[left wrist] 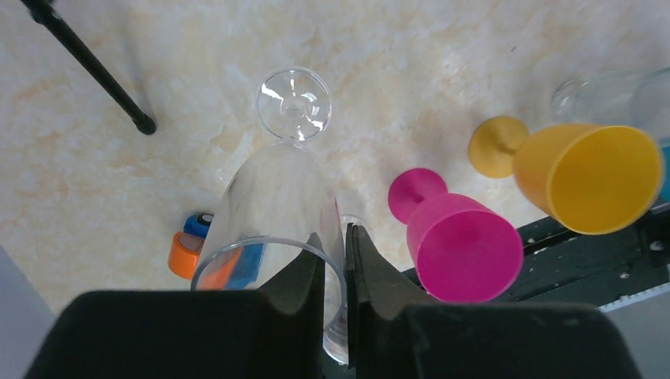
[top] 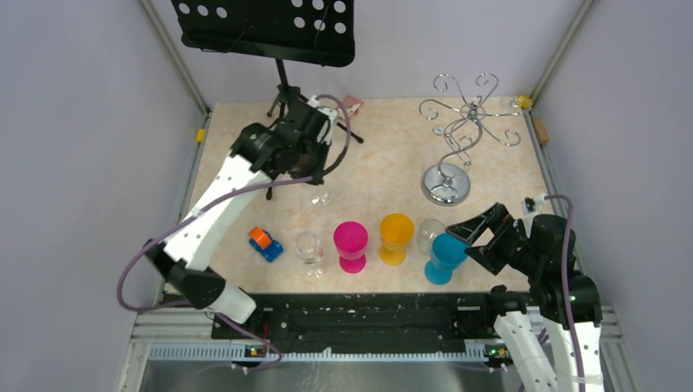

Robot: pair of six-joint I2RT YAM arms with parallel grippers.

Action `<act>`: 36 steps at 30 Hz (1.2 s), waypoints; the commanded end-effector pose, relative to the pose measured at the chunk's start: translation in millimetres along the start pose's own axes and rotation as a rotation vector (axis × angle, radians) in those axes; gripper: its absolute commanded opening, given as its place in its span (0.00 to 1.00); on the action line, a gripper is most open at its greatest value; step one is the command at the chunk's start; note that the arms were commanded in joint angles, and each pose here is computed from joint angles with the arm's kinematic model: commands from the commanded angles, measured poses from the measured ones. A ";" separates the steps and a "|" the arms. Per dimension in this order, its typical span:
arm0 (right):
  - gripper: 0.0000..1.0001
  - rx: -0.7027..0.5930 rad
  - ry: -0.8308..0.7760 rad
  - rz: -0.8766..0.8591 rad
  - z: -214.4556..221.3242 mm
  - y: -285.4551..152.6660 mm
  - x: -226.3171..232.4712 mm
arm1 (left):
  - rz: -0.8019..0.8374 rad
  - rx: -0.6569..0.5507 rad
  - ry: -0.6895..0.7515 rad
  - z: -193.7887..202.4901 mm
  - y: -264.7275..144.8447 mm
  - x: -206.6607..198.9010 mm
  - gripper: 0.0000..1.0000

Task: Place the wine glass upside down on the wine glass rack
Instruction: Pick up the wine glass at the center of the board, then turn the wine glass upside down at the wine rack.

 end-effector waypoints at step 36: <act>0.77 0.109 -0.195 -0.327 -2.5 -11.3 89.1 | 0.881 -0.546 -0.322 -35.9 -134.4 -101.6 0.00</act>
Point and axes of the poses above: each gripper's point midway between its finger pads, its own y axis out along the fingers, its own x axis along the line the jaws close on, z = x × y, the point moved 3 cm from there along -y, back along the fingers, and after that the axes turned 14 degrees about y, right-handed, at the moved point
